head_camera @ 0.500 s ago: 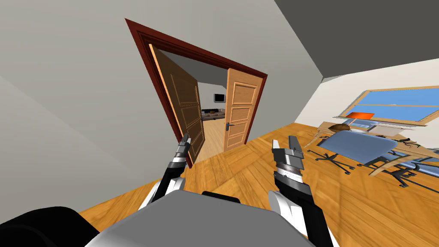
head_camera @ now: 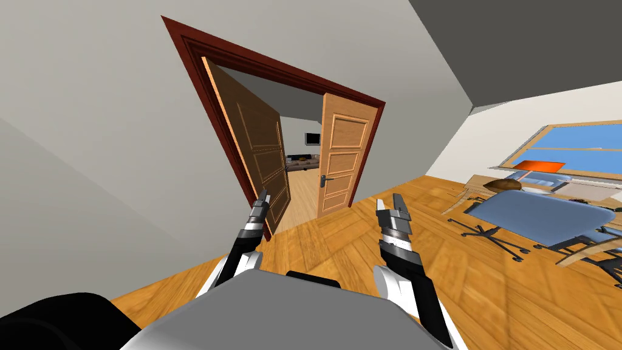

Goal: Push the door open

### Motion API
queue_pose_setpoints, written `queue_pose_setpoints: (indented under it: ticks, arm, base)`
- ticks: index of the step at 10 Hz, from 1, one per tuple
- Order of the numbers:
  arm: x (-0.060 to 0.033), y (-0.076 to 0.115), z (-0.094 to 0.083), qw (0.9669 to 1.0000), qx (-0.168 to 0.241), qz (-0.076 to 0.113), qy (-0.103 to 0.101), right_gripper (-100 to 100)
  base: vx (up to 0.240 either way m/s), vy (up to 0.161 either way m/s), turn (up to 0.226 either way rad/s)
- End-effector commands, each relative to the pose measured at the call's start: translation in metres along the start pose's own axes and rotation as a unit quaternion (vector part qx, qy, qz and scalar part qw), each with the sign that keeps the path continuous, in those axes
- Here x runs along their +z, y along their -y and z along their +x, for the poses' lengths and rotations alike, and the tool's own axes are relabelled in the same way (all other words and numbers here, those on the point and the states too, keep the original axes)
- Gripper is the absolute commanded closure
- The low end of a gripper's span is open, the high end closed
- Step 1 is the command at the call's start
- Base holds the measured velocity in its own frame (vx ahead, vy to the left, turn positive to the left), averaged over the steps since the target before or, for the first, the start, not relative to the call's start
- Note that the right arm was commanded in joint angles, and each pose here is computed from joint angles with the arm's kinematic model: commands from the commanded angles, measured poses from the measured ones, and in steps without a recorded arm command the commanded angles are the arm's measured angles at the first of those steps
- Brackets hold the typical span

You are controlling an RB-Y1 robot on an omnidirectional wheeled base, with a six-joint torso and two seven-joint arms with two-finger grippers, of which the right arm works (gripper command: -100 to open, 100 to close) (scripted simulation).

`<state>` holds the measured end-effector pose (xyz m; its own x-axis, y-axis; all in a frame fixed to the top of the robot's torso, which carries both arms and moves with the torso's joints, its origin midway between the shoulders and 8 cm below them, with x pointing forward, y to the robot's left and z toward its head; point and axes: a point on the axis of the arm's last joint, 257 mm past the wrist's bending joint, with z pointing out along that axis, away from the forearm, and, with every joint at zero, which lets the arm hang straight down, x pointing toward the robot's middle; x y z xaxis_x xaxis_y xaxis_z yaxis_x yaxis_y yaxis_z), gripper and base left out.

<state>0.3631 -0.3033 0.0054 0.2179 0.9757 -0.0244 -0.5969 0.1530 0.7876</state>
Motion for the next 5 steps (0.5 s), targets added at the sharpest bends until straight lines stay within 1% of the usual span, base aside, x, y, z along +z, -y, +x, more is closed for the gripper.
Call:
queue_pose_setpoints:
  ticks: [1, 3, 5]
  arm:
    - [0.0014, 0.019, 0.007, 0.9998, 0.008, 0.016, -0.009, -100]
    - [0.0013, 0.034, 0.014, 0.9993, 0.015, 0.028, -0.017, -100]
    - [0.001, 0.052, 0.022, 0.9985, 0.022, 0.042, -0.025, -100]
  base:
    - [0.131, -0.056, 0.082]
    - [0.127, -0.072, 0.077]
    - [0.08, -0.072, 0.061]
